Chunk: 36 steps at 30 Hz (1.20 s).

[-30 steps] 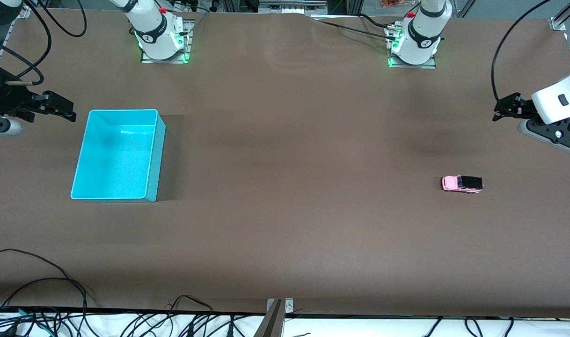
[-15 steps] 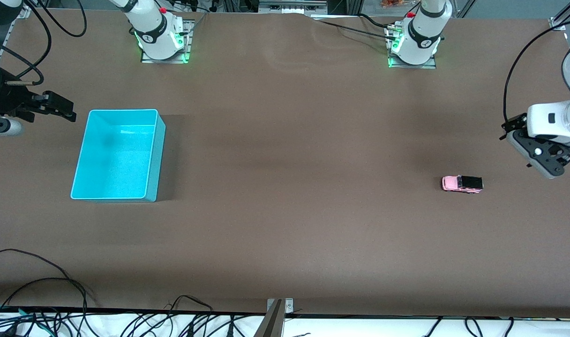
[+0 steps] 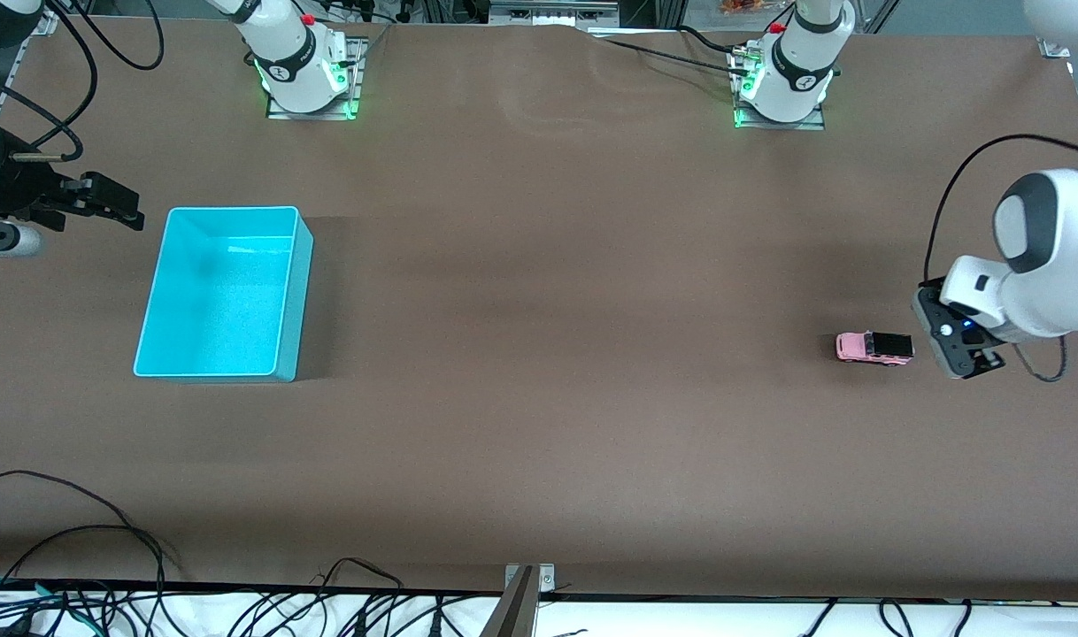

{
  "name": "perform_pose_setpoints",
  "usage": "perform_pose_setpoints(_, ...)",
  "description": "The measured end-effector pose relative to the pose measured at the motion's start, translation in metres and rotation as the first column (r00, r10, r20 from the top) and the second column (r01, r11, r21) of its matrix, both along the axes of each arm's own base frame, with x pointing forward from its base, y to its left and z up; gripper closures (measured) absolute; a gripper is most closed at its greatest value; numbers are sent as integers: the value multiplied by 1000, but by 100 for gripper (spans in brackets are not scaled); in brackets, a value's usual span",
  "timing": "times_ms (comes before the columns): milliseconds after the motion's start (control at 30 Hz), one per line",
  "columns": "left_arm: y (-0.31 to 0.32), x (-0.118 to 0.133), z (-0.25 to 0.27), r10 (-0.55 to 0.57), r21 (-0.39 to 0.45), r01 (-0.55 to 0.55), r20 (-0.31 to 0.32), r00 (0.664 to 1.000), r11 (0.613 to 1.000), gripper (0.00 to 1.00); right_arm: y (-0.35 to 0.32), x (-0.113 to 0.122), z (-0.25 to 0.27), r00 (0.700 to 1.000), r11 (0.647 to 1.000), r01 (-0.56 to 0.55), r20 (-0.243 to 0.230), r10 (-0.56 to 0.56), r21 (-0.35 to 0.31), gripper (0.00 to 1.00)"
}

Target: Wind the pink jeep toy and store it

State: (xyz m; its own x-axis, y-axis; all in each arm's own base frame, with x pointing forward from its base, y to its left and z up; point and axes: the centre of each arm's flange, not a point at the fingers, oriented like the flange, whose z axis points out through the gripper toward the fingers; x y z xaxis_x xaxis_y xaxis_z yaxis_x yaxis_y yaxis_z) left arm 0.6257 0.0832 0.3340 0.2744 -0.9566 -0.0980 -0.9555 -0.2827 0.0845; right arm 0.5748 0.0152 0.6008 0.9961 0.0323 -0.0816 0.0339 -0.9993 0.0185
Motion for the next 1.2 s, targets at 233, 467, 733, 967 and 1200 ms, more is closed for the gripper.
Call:
perform_pose_setpoints(233, 2, -14, -48, -94, -12, 95, 58, 994, 995, 0, 0, 0, 0, 1000, 1000, 0, 0, 0, 0, 0)
perform_pose_setpoints(467, 0, -22, -80, -206, -18, 208, 88, 975, 978, 0, 0, 0, 0, 1000, 1000, 0, 0, 0, 0, 0)
perform_pose_setpoints(733, 5, -23, -103, -307, 32, 305, 57, 950, 952, 0, 0, 0, 0, 1000, 1000, 0, 0, 0, 0, 0)
perform_pose_setpoints(967, 8, -24, -107, -326, 39, 324, 51, 944, 945, 0, 0, 0, 0, 1000, 1000, 0, 0, 0, 0, 0)
perform_pose_setpoints(1200, 23, -27, -124, -321, 30, 320, 50, 946, 947, 1, 0, 0, 0, 1000, 1000, 0, 0, 0, 0, 0)
